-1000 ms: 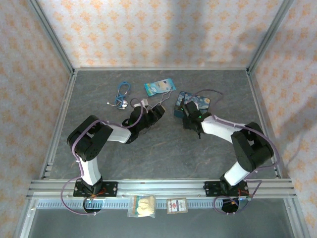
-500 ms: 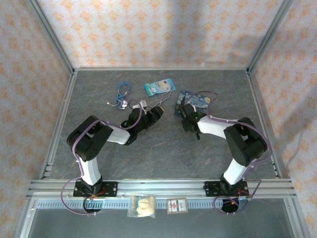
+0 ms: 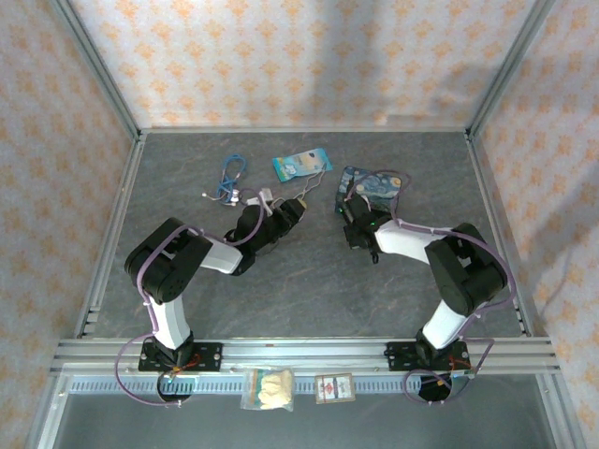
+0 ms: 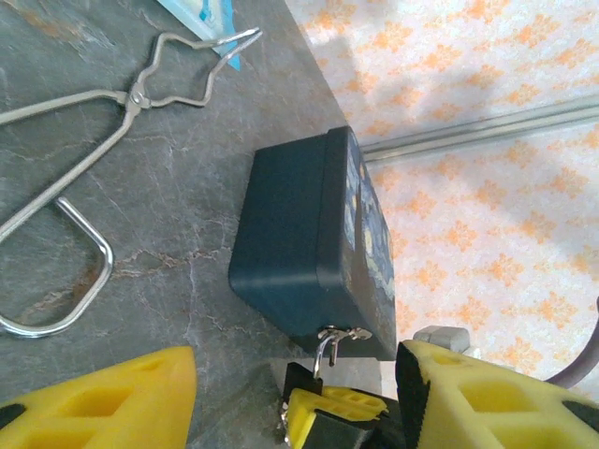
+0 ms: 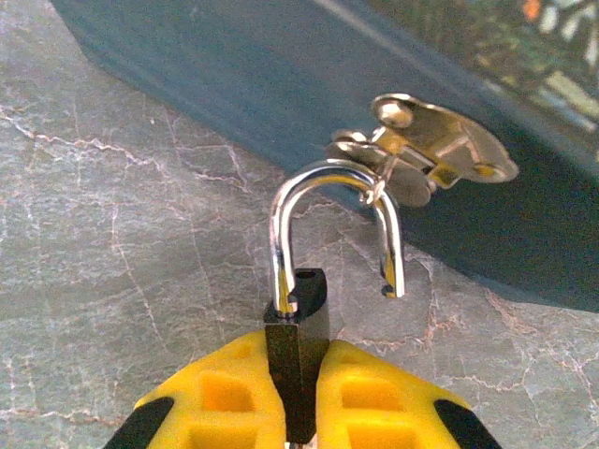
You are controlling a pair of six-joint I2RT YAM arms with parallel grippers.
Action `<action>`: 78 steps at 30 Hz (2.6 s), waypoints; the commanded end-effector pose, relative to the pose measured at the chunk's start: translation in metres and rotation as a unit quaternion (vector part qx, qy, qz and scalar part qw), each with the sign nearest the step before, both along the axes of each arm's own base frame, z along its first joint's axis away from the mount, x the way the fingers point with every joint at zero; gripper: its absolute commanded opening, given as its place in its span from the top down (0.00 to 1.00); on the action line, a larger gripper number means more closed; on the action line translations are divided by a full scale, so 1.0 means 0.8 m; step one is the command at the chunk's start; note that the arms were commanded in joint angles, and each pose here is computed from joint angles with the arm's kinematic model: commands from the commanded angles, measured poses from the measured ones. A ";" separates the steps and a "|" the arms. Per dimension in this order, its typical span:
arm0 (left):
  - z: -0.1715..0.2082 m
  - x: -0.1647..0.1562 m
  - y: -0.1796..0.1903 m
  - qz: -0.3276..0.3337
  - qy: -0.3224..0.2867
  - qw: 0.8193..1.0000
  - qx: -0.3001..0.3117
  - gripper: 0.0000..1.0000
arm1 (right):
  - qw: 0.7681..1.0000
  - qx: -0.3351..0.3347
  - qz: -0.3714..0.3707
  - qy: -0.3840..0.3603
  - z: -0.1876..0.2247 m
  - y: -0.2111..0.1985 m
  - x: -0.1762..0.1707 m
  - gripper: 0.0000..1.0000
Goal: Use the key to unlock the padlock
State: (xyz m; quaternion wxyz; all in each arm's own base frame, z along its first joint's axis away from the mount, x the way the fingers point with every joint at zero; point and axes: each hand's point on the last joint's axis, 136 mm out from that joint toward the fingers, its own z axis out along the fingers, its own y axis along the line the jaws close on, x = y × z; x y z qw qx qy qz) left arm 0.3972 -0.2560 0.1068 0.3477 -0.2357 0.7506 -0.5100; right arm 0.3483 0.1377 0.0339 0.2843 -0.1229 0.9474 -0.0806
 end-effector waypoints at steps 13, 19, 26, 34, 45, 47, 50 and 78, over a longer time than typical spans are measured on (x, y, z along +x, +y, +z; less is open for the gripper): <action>0.039 -0.010 -0.012 -0.057 -0.045 0.992 -0.101 0.45 | 0.976 -0.014 0.214 0.045 0.004 0.013 -0.007 1.00; 0.042 -0.015 -0.011 -0.061 -0.048 0.991 -0.111 0.45 | 0.966 -0.027 0.256 0.022 0.020 0.018 0.019 1.00; 0.046 -0.019 -0.009 -0.061 -0.053 0.990 -0.115 0.48 | 0.960 -0.009 0.278 -0.004 0.033 0.035 0.041 1.00; 0.026 -0.020 -0.041 -0.087 -0.043 0.990 -0.106 0.55 | 0.953 0.018 0.303 -0.010 0.034 0.051 0.042 1.00; 0.004 0.018 -0.125 -0.106 -0.053 0.991 -0.062 0.60 | 0.951 0.040 0.306 -0.016 0.037 0.059 0.039 1.00; -0.007 0.023 -0.126 -0.100 -0.045 0.993 -0.045 0.61 | 0.949 0.049 0.310 -0.021 0.039 0.064 0.039 1.00; -0.029 0.028 -0.122 -0.086 -0.024 0.996 -0.025 0.64 | 0.949 0.051 0.311 -0.024 0.040 0.066 0.042 1.00; -0.049 0.046 -0.137 -0.056 -0.006 0.996 -0.068 1.00 | 0.949 0.104 0.294 -0.042 0.052 0.067 0.032 1.00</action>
